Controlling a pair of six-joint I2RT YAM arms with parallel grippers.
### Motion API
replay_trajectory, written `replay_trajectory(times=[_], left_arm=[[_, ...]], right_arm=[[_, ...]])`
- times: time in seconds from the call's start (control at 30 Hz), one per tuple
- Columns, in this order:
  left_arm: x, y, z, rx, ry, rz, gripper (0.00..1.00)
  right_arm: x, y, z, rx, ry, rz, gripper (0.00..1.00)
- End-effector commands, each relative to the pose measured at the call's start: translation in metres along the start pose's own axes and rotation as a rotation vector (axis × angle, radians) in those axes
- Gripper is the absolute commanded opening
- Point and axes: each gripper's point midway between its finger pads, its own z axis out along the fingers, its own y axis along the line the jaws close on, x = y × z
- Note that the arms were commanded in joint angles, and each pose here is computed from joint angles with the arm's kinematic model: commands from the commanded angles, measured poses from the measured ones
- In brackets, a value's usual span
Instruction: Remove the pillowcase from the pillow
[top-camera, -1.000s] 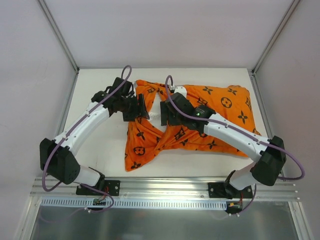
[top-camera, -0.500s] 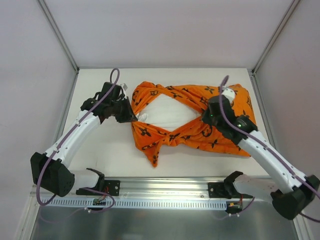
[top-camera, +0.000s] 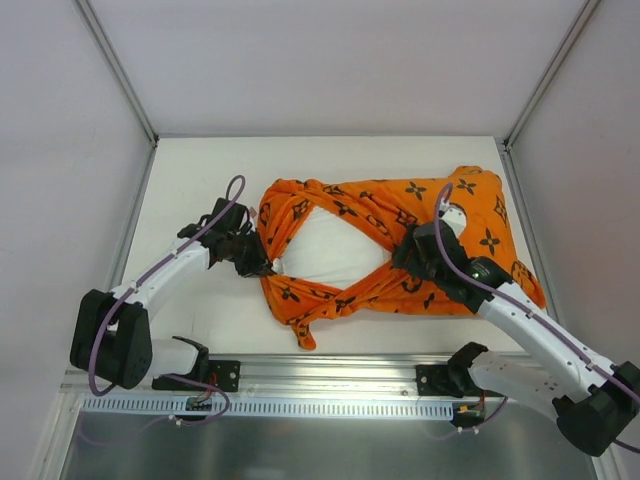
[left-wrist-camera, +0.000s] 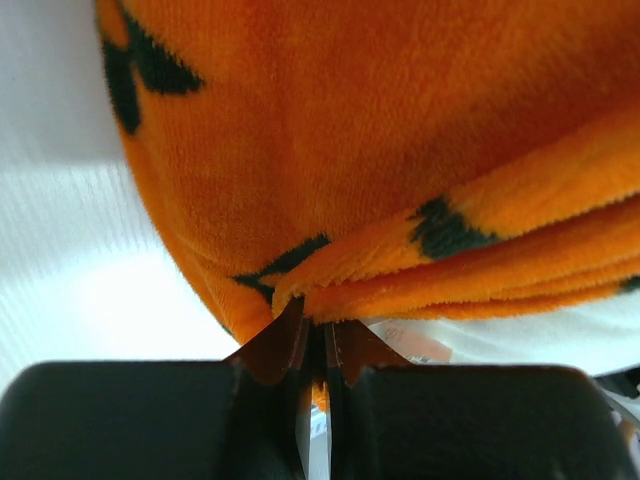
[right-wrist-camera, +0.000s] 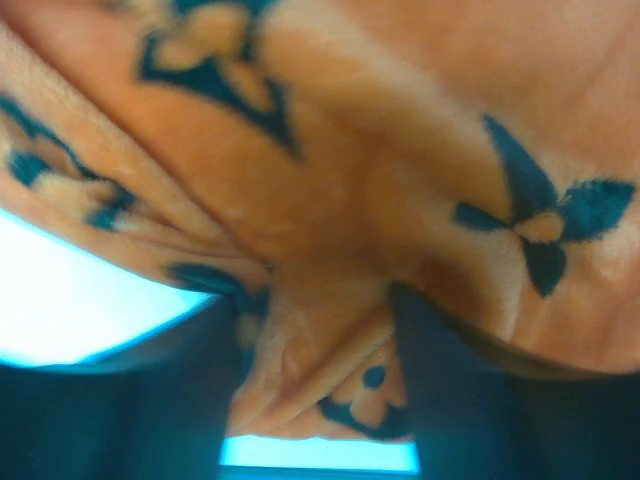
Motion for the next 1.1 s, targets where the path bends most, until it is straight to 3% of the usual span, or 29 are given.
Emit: replay_trajectory(times=[0.0, 0.1, 0.23, 0.47, 0.63, 0.9, 0.97, 1.0, 1.03, 1.07], left_arm=[[0.010, 0.027, 0.020, -0.067, 0.052, -0.048, 0.00], [0.010, 0.024, 0.020, -0.048, 0.044, -0.042, 0.00], [0.005, 0.019, 0.014, -0.030, 0.013, -0.019, 0.00], [0.007, 0.016, 0.010, -0.010, 0.009, -0.015, 0.00], [0.012, 0.018, 0.010, -0.004, 0.014, -0.009, 0.00], [0.020, 0.018, 0.004, 0.023, 0.011, 0.004, 0.00], [0.022, 0.019, 0.003, 0.027, 0.010, 0.004, 0.00], [0.022, 0.017, 0.003, 0.033, 0.010, 0.007, 0.00], [0.024, 0.017, 0.002, 0.037, 0.015, 0.006, 0.00], [0.025, 0.016, 0.002, 0.043, 0.017, 0.005, 0.00]], right_arm=[[-0.031, 0.010, -0.027, 0.050, -0.147, -0.150, 0.73], [-0.050, 0.050, -0.055, 0.034, -0.201, -0.303, 0.89], [-0.051, 0.121, -0.073, -0.065, -0.220, -0.445, 0.95], [0.043, 0.219, -0.037, -0.184, -0.013, -0.666, 0.96], [0.075, 0.234, -0.010, -0.175, 0.059, -0.667, 0.99], [0.106, 0.202, 0.062, 0.006, 0.168, -0.598, 0.99], [0.105, 0.201, 0.069, 0.015, 0.181, -0.601, 0.33], [0.104, 0.203, 0.069, 0.012, 0.179, -0.596, 0.07], [0.099, 0.205, 0.068, 0.006, 0.173, -0.582, 0.01], [0.096, 0.208, 0.065, -0.005, 0.171, -0.577, 0.01]])
